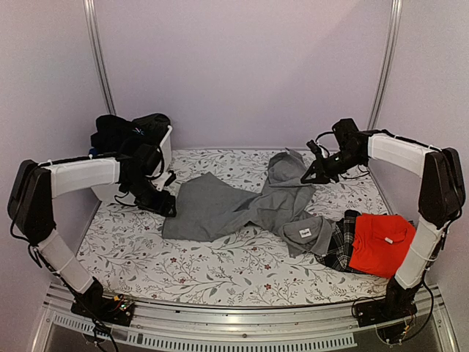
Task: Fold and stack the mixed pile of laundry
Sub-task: Flatten out the crumpled shirt at the center of the board.
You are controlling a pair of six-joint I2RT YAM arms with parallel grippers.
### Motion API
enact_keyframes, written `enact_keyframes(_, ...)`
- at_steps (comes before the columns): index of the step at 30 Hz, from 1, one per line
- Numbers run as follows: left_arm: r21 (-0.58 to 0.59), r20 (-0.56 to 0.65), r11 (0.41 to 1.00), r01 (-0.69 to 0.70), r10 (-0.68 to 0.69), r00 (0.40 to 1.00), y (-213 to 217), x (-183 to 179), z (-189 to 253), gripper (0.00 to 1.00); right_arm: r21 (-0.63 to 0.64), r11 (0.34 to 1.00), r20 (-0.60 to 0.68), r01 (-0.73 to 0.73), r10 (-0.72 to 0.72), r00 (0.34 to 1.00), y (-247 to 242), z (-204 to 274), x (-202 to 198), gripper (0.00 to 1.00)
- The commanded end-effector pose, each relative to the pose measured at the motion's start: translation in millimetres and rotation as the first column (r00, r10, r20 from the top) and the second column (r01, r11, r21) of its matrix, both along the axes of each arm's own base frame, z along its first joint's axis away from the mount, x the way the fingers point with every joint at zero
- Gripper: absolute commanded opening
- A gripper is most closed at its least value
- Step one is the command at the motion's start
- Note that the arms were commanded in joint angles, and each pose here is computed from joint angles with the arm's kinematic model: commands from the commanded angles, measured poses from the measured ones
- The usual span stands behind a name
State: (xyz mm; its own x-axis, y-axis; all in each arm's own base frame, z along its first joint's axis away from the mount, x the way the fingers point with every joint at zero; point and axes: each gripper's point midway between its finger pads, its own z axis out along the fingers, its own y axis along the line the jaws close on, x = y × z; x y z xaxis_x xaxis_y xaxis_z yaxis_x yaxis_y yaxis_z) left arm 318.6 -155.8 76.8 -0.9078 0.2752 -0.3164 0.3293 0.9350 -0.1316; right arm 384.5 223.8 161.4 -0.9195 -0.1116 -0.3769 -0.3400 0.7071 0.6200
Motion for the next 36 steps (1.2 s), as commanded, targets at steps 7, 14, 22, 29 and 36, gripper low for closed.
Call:
enact_keyframes(7,0.004,0.001,0.974,0.226,-0.226,0.974,-19.7,48.0,-14.3,0.57,0.026,0.999,-0.024,-0.033,0.034,0.999,-1.0,-3.1,-22.8,0.0)
enact_keyframes(14,-0.024,-0.065,0.969,0.244,-0.245,0.967,-20.9,42.5,-32.6,0.52,0.02,0.999,-0.033,-0.027,0.027,0.999,-2.3,-4.7,-24.9,0.0)
enact_keyframes(22,-0.01,-0.106,0.972,0.237,-0.237,0.966,-16.9,24.9,-46.8,0.5,0.046,0.999,-0.119,-0.027,0.032,0.992,-1.5,-31.2,-48.9,0.0)
enact_keyframes(29,0.005,-0.122,0.97,0.244,-0.242,0.963,-22.8,15.8,-51.3,0.25,0.031,0.998,-0.232,-0.051,0.057,0.971,8.8,-63.9,-89.9,0.0)
enact_keyframes(36,0.0,-0.102,0.98,0.201,-0.2,0.974,-20.7,12.9,-37.6,0.0,-0.051,0.999,-0.338,0.0,-0.017,0.941,-14.9,-101.6,-135.6,0.0)
